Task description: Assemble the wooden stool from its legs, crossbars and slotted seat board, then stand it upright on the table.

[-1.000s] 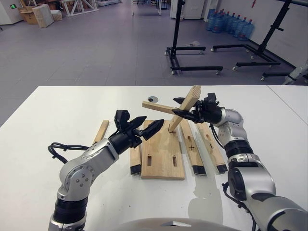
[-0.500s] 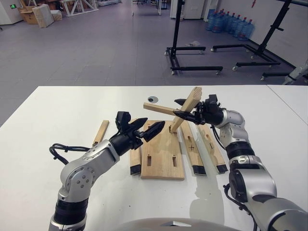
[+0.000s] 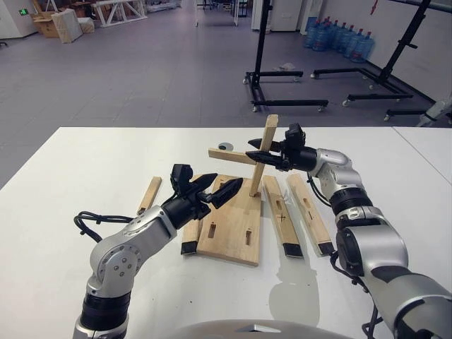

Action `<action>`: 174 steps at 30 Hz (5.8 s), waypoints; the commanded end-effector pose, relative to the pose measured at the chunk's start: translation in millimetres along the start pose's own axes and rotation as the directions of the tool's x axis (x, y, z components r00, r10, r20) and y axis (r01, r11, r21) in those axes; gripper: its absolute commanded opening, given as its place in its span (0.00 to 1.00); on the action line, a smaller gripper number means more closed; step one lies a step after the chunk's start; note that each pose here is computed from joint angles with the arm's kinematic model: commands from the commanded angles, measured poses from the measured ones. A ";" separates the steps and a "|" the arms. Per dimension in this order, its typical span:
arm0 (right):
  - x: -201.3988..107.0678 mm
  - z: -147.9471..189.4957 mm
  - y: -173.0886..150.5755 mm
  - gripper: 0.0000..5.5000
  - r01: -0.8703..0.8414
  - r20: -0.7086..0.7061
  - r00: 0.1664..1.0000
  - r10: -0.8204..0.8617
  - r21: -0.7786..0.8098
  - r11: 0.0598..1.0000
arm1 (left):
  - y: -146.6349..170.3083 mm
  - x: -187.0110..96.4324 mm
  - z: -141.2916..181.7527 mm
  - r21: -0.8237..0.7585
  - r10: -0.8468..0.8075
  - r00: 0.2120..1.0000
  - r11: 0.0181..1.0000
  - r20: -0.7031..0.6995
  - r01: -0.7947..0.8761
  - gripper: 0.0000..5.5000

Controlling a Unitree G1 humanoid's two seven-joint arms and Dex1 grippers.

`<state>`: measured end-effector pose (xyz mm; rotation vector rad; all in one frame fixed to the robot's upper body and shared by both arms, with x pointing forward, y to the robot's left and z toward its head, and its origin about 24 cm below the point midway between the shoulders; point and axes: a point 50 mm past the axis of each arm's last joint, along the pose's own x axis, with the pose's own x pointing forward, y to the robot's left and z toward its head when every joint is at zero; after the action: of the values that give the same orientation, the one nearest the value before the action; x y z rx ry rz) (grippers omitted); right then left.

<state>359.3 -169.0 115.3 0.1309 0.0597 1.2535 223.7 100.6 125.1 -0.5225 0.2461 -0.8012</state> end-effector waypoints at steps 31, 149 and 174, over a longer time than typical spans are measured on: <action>-20.8 -129.4 36.8 0.37 0.244 -0.364 0.927 -0.087 0.410 0.879 | 1.1 -1.9 0.3 0.013 0.013 1.000 1.000 -0.018 -0.013 0.89; -101.1 143.8 35.3 0.37 0.838 0.326 0.501 -0.801 0.049 0.544 | 29.7 -82.8 145.2 0.056 0.092 0.895 0.990 0.437 -0.130 0.89; 40.8 97.5 116.4 0.37 -0.160 0.242 0.963 0.116 0.172 0.972 | -24.2 -5.5 149.0 -0.063 -0.414 0.847 0.887 0.333 0.458 0.89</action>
<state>274.8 -103.1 230.4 0.4470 -0.0483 1.3480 265.4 145.2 257.4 -0.8479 -0.1022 -1.1108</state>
